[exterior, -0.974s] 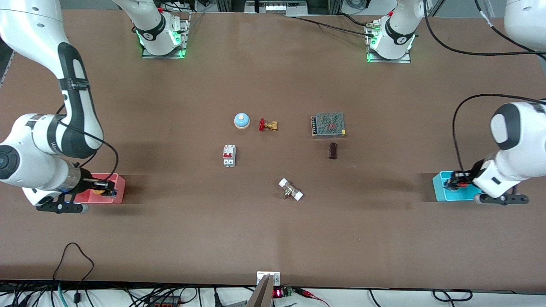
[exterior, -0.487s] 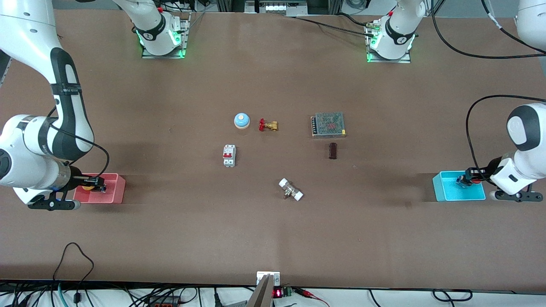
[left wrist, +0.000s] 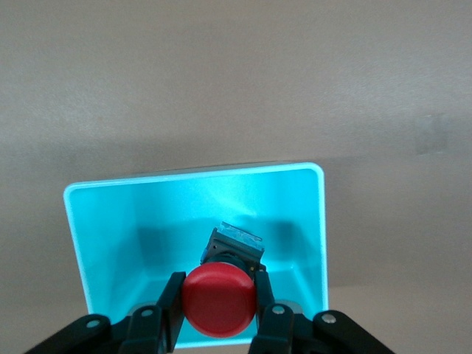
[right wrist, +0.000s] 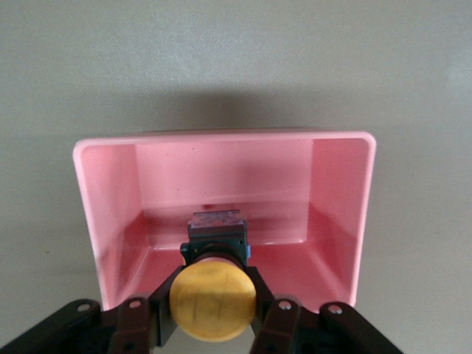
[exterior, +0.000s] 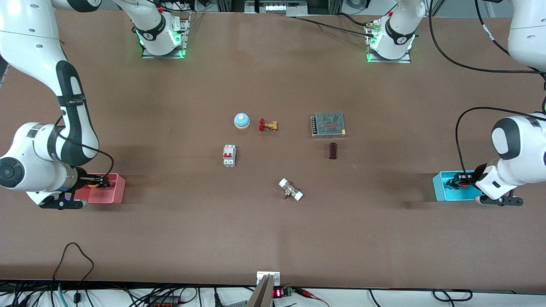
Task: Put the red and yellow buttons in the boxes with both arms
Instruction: 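Lower the yellow button into the pink box while the left gripper lowers red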
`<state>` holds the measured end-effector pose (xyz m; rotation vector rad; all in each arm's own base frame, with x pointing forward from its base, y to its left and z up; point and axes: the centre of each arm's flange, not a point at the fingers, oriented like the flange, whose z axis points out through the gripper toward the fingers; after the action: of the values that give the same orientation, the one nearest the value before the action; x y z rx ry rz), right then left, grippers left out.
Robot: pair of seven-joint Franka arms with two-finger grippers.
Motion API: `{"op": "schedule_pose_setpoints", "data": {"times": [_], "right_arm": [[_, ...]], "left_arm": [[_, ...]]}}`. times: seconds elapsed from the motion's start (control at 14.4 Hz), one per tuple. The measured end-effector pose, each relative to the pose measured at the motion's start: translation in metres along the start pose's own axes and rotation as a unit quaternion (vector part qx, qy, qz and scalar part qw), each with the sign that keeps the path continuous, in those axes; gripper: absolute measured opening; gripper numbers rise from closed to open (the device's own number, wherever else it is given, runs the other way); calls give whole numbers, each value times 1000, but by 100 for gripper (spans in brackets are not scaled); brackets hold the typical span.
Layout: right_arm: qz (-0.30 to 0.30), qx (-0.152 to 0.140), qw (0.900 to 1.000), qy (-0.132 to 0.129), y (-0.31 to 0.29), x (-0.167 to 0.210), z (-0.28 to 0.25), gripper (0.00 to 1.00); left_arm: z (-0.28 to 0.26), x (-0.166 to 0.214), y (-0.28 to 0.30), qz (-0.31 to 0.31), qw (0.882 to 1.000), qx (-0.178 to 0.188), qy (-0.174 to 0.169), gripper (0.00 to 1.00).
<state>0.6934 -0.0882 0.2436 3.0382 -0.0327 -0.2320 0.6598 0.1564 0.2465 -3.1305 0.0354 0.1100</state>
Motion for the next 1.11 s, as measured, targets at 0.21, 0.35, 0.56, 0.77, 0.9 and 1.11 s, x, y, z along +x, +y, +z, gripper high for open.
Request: {"op": "schedule_pose_setpoints", "data": {"times": [0.21,0.35,0.56,0.77,0.9,1.11], "right_arm": [[0,-1,1000,4,1,4,15,37],[-1,-2,1000,11,2,6,15,37],[-2,-2,1000,14,2,7,15,37],[-2,-3,1000,24,2,9,11,58],[-2,-4,999,39,2,15,-3,78],[1,-1,998,59,5,16,-46,100]], "left_arm": [[5,-1,-3,-3,1000,-1,-1,42],[5,0,-3,-2,1000,-1,1,44],[2,2,-1,-1,1000,0,6,61],[-12,10,6,6,1000,0,21,86],[-34,18,22,18,999,-2,40,100],[-80,21,57,26,998,-6,64,100]]}}
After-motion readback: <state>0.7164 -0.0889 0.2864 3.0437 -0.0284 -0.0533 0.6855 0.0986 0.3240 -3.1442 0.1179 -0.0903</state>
